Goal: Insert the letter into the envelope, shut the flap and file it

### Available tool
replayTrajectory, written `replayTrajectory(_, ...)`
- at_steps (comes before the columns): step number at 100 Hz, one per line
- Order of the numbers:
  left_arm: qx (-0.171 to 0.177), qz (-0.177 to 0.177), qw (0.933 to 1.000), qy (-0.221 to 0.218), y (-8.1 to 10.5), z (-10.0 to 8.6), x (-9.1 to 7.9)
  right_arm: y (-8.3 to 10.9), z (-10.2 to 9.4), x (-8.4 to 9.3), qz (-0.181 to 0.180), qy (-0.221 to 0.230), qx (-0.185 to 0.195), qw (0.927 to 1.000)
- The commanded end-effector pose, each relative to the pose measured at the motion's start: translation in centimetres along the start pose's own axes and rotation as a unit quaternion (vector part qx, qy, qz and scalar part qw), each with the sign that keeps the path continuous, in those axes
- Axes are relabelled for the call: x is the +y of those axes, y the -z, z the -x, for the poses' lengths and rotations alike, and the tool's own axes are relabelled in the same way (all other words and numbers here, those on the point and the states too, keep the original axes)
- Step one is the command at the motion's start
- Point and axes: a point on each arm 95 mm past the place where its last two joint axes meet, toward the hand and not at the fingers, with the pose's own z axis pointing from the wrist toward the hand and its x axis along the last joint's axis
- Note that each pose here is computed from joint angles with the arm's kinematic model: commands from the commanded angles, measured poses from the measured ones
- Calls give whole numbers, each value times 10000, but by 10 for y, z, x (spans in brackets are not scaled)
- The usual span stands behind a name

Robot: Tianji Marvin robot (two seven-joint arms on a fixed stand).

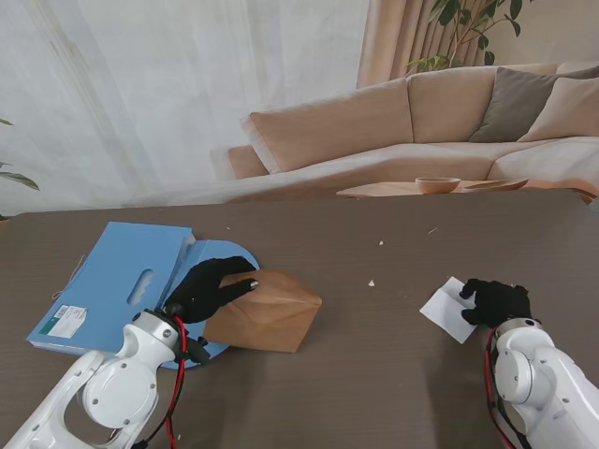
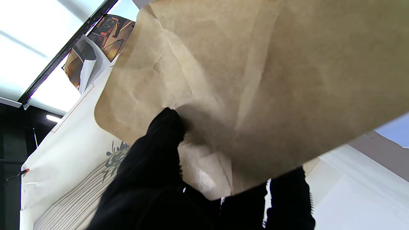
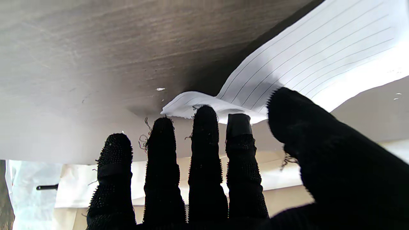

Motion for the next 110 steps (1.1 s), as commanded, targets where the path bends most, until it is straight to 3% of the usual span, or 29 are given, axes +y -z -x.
replayTrajectory(1, 40, 61, 10000, 41, 1, -2, 2, 4, -3, -10, -266, -37, 8, 9996)
replayTrajectory(23, 35, 61, 10000, 42, 1, -2, 3, 6, -4, -9, -380, -97, -23, 9992)
replayTrajectory(42, 33, 66, 10000, 46, 1, -2, 3, 8, -5, -9, -785, -16, -6, 9969)
replayTrajectory(110, 31, 53, 10000, 58, 0, -2, 4, 1, 0, -23, -383, 176, 155, 9990)
